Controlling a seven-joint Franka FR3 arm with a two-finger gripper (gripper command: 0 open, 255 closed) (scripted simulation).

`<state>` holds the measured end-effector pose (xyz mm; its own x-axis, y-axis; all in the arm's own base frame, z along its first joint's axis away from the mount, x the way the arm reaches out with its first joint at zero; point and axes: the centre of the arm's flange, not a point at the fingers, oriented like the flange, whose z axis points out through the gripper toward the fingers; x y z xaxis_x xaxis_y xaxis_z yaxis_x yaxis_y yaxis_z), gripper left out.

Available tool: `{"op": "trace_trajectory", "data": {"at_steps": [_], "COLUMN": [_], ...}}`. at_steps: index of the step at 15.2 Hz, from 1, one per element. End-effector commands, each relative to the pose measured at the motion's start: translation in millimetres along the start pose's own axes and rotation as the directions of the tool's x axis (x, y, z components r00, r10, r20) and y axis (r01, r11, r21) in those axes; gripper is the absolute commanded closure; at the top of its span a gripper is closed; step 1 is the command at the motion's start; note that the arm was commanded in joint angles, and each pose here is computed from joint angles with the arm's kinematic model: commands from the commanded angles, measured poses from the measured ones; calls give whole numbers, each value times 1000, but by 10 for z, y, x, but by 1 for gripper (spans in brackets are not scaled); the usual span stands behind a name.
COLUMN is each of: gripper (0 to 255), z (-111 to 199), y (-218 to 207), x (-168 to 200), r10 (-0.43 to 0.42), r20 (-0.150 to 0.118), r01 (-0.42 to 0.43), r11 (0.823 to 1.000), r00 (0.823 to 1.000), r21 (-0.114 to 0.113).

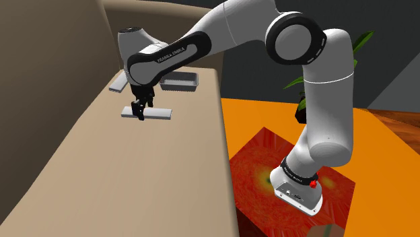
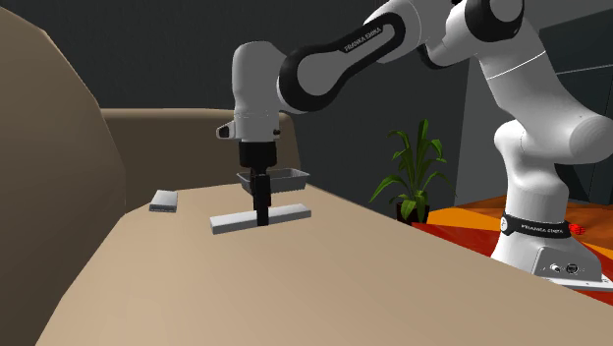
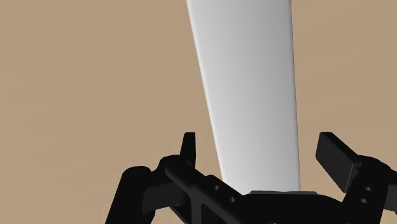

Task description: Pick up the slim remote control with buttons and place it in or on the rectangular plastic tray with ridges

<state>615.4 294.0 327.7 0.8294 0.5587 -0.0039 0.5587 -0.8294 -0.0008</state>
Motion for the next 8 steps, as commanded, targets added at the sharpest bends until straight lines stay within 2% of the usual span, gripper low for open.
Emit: {"op": "trace_trajectory", "data": {"at_steps": [1,6,7,8], "gripper": [0,0,255,255], "z": [18,18,18,18], "y": [2,2,2,2], "x": [0,0,0,0], "r10": [0,0,0,0], "r20": [-1,0,0,0], "r01": [0,0,0,0], "r11": [1000,1000,1000,1000], "r00": [1000,1000,1000,1000], "r21": [0,0,0,0]}}
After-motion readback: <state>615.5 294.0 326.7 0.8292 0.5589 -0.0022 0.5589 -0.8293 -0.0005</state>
